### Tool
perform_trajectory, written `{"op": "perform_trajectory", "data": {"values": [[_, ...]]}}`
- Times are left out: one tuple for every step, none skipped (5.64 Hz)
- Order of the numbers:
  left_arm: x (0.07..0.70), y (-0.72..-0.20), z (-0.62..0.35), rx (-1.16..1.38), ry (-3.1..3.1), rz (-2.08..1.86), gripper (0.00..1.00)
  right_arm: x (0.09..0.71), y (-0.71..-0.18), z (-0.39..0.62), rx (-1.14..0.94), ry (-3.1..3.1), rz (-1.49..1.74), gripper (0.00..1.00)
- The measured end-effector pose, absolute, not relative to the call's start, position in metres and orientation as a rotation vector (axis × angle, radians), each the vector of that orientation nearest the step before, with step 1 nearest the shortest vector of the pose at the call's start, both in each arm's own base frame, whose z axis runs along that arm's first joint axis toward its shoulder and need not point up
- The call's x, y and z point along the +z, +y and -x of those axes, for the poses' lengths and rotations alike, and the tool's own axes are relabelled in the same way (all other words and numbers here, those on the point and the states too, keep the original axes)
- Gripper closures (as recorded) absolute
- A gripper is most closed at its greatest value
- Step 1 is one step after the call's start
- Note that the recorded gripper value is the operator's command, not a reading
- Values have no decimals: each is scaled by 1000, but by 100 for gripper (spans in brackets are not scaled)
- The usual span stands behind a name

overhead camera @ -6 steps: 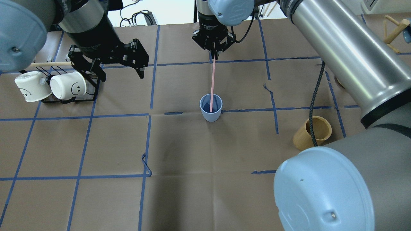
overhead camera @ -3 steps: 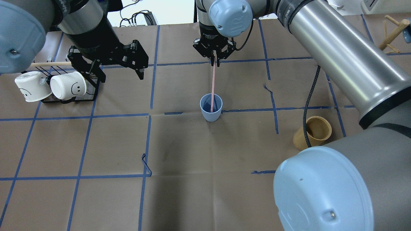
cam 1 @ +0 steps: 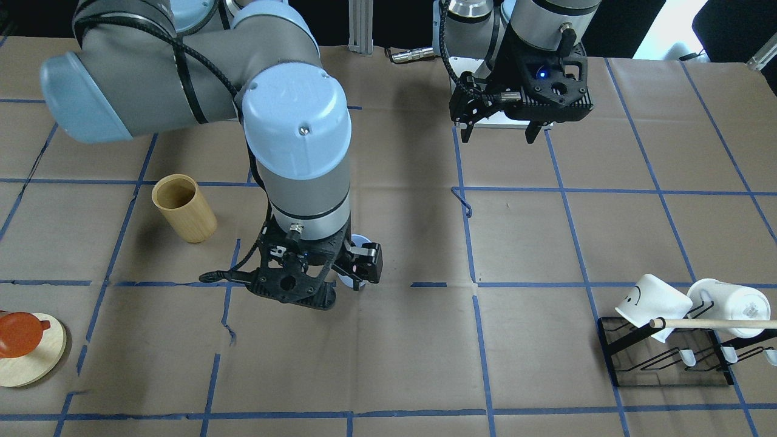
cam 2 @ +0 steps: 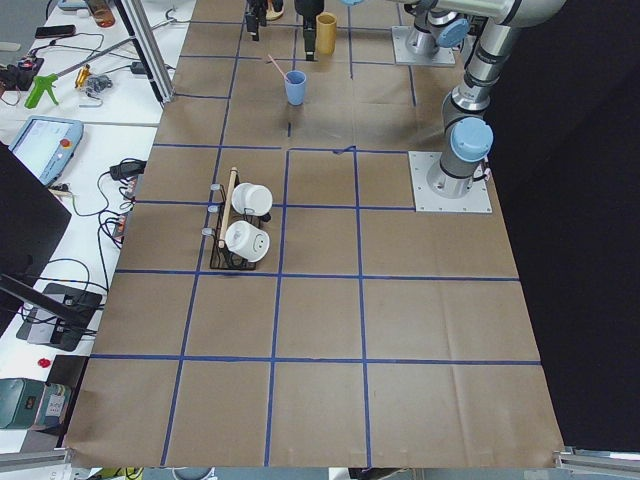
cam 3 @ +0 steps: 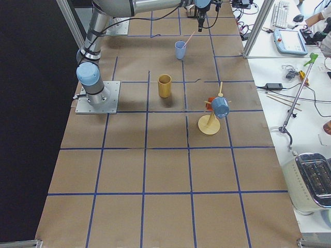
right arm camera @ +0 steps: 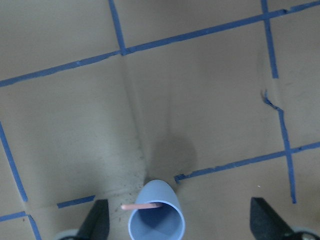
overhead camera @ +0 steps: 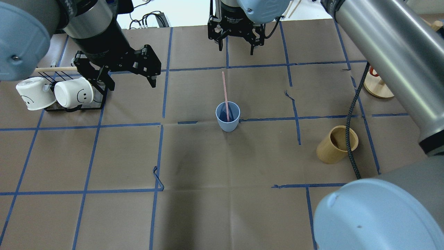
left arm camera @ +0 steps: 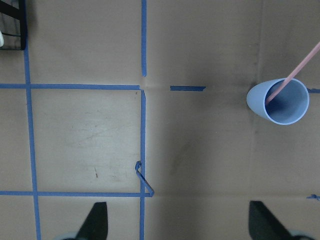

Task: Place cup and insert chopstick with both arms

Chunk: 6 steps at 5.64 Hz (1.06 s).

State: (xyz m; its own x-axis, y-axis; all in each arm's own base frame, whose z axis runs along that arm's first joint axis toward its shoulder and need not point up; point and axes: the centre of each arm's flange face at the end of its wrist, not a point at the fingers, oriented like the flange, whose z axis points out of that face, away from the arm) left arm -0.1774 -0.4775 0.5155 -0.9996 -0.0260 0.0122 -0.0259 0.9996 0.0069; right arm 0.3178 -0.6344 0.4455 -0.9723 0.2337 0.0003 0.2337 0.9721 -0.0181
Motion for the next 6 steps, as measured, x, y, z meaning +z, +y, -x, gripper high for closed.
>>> {"op": "perform_trajectory", "data": {"values": [[516,-477,178,-12,-3129,-40,1,476,-622,-276,-18,-3103,366,0],[515,-475,178,-16,-3130,-38,1,499,-604,-230,-68,-3096,323,0],[513,-474,178,-21,-3130,-36,1,509,-577,-189,-114,-3095,302,0],[512,-473,179,-23,-3131,-35,1,502,-547,-160,-123,-3101,324,0],[512,-473,179,-23,-3131,-34,1,488,-526,-147,-77,-3110,347,0],[512,-473,179,-24,-3130,-33,1,481,-518,-144,-30,-3116,355,0]]}}
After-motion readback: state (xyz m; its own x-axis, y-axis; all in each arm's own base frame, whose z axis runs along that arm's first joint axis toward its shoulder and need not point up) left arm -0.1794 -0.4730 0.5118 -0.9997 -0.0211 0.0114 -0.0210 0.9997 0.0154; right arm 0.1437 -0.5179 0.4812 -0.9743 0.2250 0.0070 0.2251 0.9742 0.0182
